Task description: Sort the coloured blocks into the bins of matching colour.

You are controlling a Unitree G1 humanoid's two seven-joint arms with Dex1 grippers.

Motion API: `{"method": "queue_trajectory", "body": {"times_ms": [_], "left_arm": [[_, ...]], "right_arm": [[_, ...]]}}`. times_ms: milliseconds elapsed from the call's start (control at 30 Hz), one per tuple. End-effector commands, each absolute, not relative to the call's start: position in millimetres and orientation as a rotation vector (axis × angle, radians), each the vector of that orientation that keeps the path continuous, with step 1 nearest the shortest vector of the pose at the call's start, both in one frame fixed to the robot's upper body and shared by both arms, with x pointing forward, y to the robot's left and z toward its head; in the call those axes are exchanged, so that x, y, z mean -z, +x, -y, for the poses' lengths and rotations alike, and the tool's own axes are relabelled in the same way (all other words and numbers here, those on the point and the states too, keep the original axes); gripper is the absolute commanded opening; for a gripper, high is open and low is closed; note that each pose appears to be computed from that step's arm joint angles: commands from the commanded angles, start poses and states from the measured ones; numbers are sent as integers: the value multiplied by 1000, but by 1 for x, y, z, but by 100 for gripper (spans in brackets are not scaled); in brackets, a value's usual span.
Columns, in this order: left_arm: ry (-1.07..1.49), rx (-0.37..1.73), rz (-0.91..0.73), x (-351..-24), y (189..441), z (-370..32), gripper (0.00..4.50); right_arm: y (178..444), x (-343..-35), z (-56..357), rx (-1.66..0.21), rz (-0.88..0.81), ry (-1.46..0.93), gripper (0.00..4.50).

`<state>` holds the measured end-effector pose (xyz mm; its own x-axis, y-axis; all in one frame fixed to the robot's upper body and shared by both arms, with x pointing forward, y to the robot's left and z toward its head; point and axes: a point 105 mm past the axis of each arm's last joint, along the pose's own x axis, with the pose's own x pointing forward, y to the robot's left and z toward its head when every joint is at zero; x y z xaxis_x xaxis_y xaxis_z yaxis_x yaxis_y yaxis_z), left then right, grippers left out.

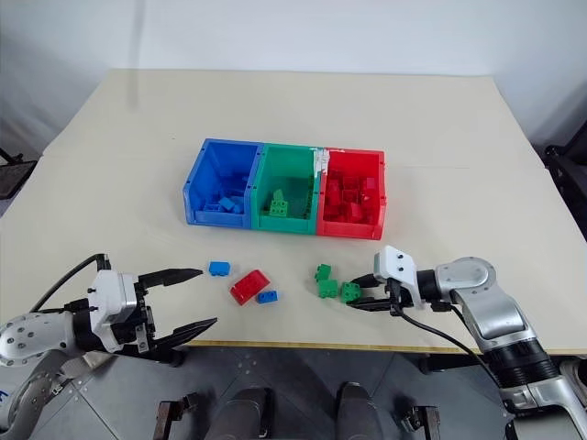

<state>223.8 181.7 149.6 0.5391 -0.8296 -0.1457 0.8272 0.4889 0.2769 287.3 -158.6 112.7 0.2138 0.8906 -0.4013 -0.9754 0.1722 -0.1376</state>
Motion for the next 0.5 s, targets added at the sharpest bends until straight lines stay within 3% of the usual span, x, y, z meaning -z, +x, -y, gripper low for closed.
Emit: {"method": "queue_trajectory", "body": {"times_ms": [33,233,333,500], "left_arm": [[302,880,102,-170,231,-197,450],[282,735,87,-166,228,-221,450],[302,703,47,-158,221,-228,450],[311,669,43,-161,215,-234,450]], "right_arm": [[301,-167,163,-1273,-63,-297,147],[343,-217,112,-1158,119,-268,147],[369,-234,81,-1081,172,-304,147],[391,-252,47,-1049,205,-244,147]]}}
